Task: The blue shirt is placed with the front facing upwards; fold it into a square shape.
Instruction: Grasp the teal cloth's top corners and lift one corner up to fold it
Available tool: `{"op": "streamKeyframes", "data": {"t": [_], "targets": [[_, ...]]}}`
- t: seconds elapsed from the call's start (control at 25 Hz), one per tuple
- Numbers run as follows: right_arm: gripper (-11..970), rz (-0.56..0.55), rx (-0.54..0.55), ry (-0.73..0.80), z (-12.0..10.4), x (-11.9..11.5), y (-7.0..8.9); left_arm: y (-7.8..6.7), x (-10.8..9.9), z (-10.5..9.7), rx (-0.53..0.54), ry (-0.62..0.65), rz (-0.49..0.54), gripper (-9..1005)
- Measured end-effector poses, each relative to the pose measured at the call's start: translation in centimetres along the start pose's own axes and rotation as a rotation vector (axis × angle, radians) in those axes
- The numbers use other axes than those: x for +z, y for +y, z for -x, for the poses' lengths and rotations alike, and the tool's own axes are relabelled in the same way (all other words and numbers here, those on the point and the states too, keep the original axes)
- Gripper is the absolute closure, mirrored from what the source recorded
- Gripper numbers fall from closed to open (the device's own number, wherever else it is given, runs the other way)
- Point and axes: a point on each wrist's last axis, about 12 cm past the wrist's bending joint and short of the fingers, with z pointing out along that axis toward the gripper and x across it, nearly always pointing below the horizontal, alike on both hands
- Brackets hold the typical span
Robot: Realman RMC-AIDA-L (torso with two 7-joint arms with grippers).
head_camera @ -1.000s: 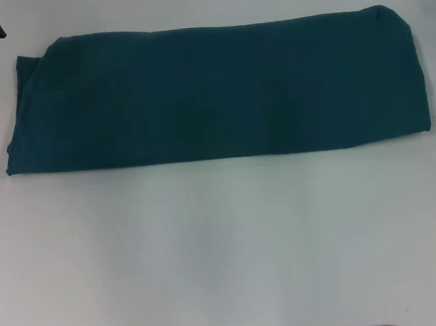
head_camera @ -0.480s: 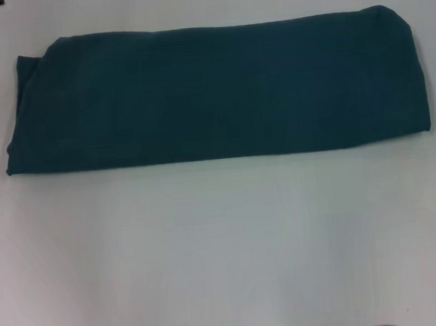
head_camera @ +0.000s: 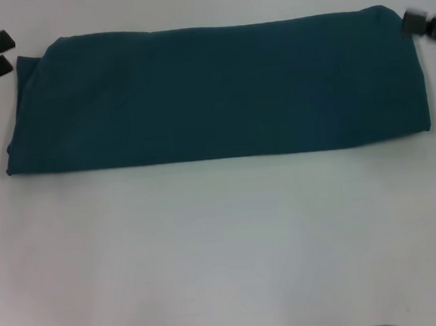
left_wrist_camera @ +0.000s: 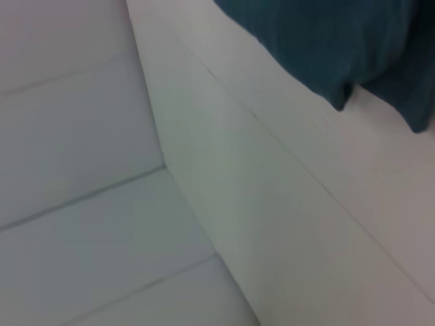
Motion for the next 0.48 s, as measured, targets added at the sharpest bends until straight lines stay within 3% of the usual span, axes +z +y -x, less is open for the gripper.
{"op": "streamKeyframes", "data": {"t": [0.28,0.48], "targets": [[32,0.073,0.027,0.272,-1.2,2.5,0.6,0.4,0.7,-1.0,0.050,0.076,-0.001,515],[34,0.082,0.022,0.278,-1.2,3.1,0.7,0.8,0.4,-1.1,0.062,0.086,0.016,516]]}}
